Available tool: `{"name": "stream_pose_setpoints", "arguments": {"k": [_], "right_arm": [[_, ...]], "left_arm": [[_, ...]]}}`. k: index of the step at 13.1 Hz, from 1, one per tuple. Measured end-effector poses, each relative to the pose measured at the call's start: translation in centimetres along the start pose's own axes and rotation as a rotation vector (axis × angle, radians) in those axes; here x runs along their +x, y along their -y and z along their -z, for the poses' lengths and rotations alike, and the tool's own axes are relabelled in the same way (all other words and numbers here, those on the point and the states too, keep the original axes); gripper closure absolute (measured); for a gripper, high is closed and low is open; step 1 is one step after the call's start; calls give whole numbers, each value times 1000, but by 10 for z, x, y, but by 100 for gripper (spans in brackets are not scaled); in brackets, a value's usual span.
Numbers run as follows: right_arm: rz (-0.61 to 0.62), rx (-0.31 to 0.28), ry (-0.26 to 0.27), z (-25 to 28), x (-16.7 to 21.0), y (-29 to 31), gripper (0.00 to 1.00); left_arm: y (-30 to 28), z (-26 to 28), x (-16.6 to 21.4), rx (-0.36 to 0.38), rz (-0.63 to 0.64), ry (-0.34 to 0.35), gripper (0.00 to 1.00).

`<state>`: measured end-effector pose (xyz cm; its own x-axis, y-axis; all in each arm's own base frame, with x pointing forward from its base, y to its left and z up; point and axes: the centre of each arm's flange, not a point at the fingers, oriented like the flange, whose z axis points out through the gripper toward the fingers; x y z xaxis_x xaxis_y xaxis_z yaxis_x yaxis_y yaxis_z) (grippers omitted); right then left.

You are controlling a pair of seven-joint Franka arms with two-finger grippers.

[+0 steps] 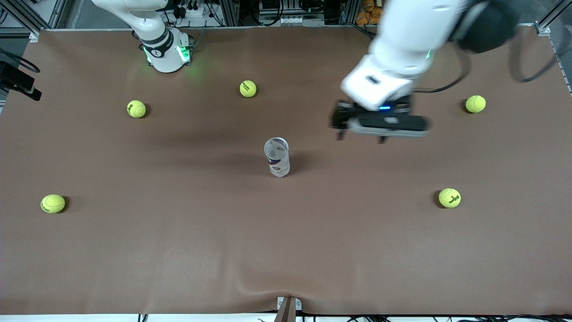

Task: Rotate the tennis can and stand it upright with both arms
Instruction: 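Open the left gripper and raise it away from the can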

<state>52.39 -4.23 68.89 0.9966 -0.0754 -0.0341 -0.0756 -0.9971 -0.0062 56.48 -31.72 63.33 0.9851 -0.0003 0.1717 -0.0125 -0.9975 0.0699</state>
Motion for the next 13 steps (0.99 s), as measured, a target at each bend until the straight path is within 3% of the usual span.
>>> {"name": "stream_pose_setpoints", "arguments": {"k": [5,13], "right_arm": [[1,0,0,0,0,0,0],[1,0,0,0,0,1,0]], "left_arm": [[120,17,14,74,142,125,0],[241,45,-21,78,64,123,0]]}}
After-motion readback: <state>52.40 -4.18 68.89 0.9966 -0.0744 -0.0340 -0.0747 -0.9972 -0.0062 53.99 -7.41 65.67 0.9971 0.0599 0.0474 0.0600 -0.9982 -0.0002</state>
